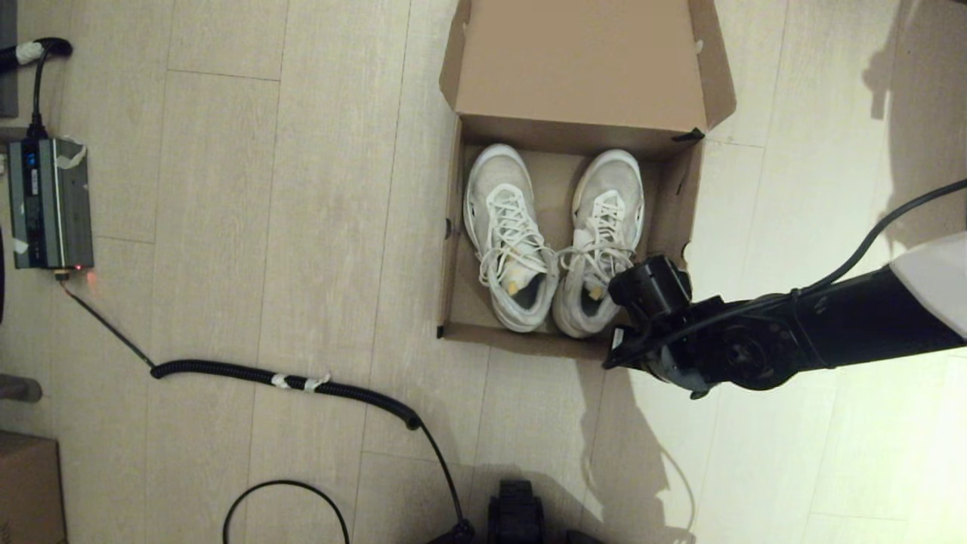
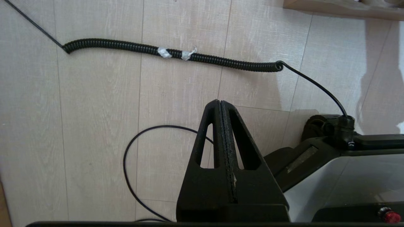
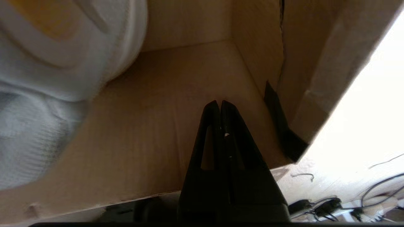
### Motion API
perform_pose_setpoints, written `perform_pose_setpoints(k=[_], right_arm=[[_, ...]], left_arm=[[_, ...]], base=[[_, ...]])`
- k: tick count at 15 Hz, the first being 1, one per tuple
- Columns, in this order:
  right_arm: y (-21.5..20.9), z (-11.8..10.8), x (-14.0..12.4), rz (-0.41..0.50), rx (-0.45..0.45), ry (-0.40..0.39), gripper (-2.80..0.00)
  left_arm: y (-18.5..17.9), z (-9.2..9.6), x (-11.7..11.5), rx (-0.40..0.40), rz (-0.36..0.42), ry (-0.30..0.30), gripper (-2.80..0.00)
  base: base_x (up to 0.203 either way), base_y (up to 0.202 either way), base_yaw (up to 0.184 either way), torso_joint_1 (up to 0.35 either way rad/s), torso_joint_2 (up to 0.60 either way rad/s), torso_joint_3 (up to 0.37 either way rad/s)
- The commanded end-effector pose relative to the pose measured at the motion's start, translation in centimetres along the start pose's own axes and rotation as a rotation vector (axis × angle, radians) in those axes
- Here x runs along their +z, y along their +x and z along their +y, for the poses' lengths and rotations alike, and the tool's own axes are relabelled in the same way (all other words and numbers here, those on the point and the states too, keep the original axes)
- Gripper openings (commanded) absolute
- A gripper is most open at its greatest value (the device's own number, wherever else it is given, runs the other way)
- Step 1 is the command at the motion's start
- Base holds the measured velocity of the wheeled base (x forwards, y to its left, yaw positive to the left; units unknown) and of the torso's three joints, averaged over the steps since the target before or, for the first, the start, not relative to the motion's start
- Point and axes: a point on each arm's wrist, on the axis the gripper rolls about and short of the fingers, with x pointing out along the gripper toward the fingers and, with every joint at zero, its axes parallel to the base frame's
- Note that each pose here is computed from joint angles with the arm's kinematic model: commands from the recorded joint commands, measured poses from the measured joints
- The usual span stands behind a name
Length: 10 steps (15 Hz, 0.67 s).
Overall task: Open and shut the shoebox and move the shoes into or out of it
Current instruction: Close the shoe box
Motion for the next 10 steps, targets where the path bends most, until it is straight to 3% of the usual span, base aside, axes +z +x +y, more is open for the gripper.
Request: perform_pose_setpoints(k=[1,10], right_arm=[[0.4,-0.2,-0.8,0.023,-0.017,-0.015,-2.80],[-1.3,-3.2,-4.1,0.097,-0.033,-0.060,-2.80]], left_arm=[[0.0,0.0,0.0,0.000,-0.002,-0.001,-2.80],[0.0,0.0,0.0,0.000,-0.002,-0.001,-2.80]], base=[[0.000,0.000,0.000,0.000,0.00,0.000],[0.000,0.000,0.000,0.000,0.00,0.000]])
